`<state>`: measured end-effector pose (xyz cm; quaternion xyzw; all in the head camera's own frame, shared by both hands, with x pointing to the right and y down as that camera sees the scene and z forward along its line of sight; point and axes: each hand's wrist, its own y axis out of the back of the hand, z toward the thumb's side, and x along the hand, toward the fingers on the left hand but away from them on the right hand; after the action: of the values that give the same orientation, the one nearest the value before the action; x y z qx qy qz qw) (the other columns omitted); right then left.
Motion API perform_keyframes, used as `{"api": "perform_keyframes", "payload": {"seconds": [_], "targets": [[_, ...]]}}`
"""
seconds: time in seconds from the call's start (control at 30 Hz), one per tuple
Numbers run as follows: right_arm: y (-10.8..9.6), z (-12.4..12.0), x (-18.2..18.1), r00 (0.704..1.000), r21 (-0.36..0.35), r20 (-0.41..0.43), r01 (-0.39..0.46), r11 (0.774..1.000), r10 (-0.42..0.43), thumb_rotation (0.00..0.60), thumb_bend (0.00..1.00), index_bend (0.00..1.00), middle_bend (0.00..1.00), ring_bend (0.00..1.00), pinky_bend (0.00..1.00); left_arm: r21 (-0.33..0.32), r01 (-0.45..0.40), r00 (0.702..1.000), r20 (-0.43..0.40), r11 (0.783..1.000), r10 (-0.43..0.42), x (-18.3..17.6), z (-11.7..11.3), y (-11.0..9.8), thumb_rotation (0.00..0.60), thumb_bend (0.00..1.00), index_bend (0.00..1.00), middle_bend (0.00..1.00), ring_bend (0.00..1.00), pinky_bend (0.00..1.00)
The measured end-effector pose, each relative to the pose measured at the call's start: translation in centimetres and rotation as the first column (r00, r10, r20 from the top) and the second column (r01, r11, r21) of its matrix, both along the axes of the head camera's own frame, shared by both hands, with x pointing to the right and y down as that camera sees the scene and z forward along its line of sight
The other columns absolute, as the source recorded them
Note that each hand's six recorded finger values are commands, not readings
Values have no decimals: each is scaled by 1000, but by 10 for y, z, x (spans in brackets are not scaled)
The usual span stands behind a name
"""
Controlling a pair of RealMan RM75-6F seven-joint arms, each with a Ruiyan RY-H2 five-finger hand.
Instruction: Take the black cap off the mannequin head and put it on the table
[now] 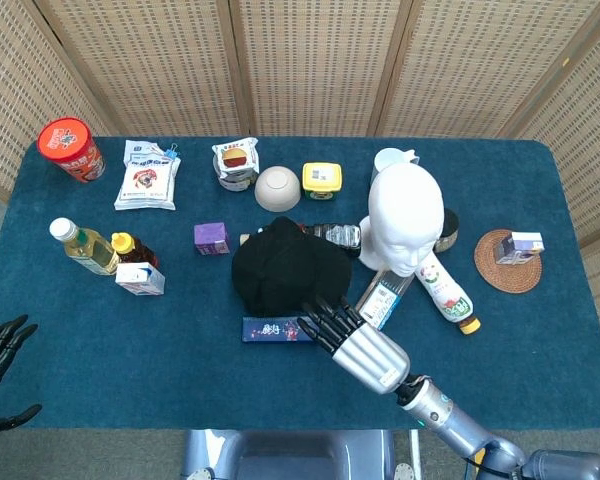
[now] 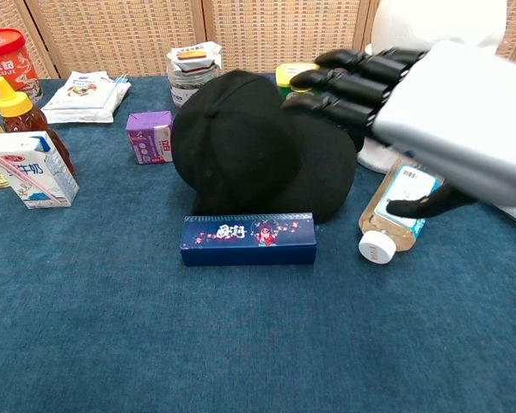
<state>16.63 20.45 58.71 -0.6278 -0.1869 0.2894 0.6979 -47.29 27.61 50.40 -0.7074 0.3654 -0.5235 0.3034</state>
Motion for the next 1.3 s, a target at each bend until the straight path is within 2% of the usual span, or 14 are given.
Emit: {"api": "perform_keyframes", "payload": {"seconds": [0.13,0.37,0.5,0.63,0.77,0.9,0.97,1.1,1.23,1.3], "targets": [[-8,-6,18,999,8,41,6,1000,-6,600,0,13,38,21,224,0,0,1000,3,1000,0,0,1,0,600,32,0,0,0,0],[-22,-15,60,989,-42,149,-17,999,23,600,0,0,0,0,155,9,11,1000,3,1000,-11,0,-1,-2,600,31,0,0,0,0],[-30,-17,103,981,-77,144,-119,990,129,600,0,0,0,0,125,32,30,1000,3,999,-30,-3,-4,-2,600,32,0,0,0,0],[-32,-16,141,970,-75,103,-213,974,220,600,0,0,0,0,122,34,31,999,6,999,-32,-3,-3,-2,600,32,0,0,0,0],[-28,-22,176,940,-107,118,-310,945,321,600,0,0,0,0,123,30,23,1000,8,999,-23,-1,-2,0,600,32,0,0,0,0],[-17,-31,209,897,-124,109,-415,901,428,600,0,0,0,0,148,32,21,1000,14,999,-22,0,-1,1,600,32,0,0,0,0],[-15,-34,213,885,-145,116,-435,889,451,600,0,0,0,0,147,37,22,1000,16,999,-23,0,-2,2,600,32,0,0,0,0],[-7,-38,219,851,-196,107,-489,850,515,600,0,0,0,0,106,49,36,999,21,998,-37,-2,-3,1,600,32,0,0,0,0],[-1,-40,221,835,-209,58,-526,825,547,600,0,0,0,0,103,71,58,998,26,996,-60,-5,-5,-1,600,32,0,0,0,0],[3,-39,219,828,-238,44,-535,811,559,600,0,0,0,0,103,89,71,997,28,994,-74,-7,-6,-2,600,32,0,0,0,0]]}}
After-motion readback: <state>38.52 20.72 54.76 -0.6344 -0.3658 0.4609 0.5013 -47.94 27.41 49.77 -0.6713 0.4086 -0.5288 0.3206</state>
